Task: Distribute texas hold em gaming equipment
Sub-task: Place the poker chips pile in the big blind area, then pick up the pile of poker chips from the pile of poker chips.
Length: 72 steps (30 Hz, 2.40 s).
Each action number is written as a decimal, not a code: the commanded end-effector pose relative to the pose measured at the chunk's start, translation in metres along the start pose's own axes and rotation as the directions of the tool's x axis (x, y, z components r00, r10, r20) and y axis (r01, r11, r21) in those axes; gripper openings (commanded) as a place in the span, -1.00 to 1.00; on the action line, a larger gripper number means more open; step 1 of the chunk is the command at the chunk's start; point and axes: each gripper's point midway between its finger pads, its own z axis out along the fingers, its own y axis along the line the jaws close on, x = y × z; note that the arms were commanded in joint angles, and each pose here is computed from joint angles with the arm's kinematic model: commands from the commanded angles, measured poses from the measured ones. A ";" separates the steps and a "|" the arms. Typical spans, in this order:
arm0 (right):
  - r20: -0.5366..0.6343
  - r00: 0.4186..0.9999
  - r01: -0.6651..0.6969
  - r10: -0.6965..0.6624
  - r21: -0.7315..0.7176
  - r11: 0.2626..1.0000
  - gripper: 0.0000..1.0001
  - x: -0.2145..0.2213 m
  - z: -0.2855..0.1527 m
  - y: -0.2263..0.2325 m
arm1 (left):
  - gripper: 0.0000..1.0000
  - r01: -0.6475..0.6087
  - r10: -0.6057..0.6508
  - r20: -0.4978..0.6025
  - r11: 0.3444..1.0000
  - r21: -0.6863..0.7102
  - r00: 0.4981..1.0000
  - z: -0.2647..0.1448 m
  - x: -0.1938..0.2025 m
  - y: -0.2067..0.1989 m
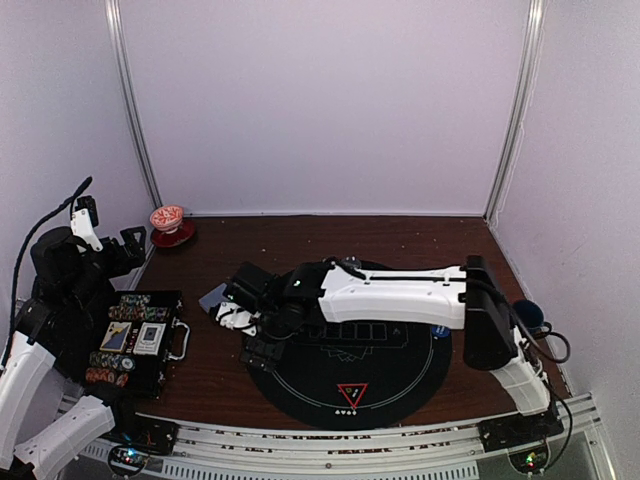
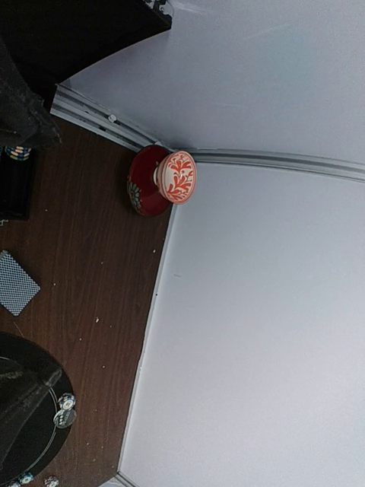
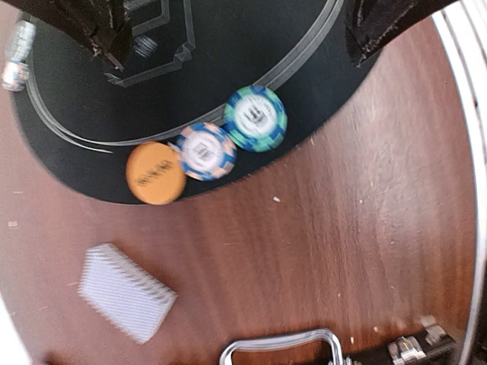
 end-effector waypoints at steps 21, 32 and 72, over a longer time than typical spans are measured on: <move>-0.023 0.789 -0.538 0.614 0.456 0.709 0.97 0.309 -0.178 -0.276 | 0.96 0.020 -0.021 0.052 1.000 0.011 0.998 -0.001 -0.012 -0.001; -0.057 0.673 -0.641 0.738 0.454 0.619 0.86 0.393 -0.164 -0.250 | 0.96 0.019 -0.020 0.052 1.000 0.011 0.998 -0.001 -0.012 -0.001; -0.247 0.568 -0.696 0.785 0.365 0.618 0.26 0.446 -0.120 -0.223 | 0.96 0.019 -0.019 0.056 1.000 0.007 0.998 -0.002 -0.013 0.000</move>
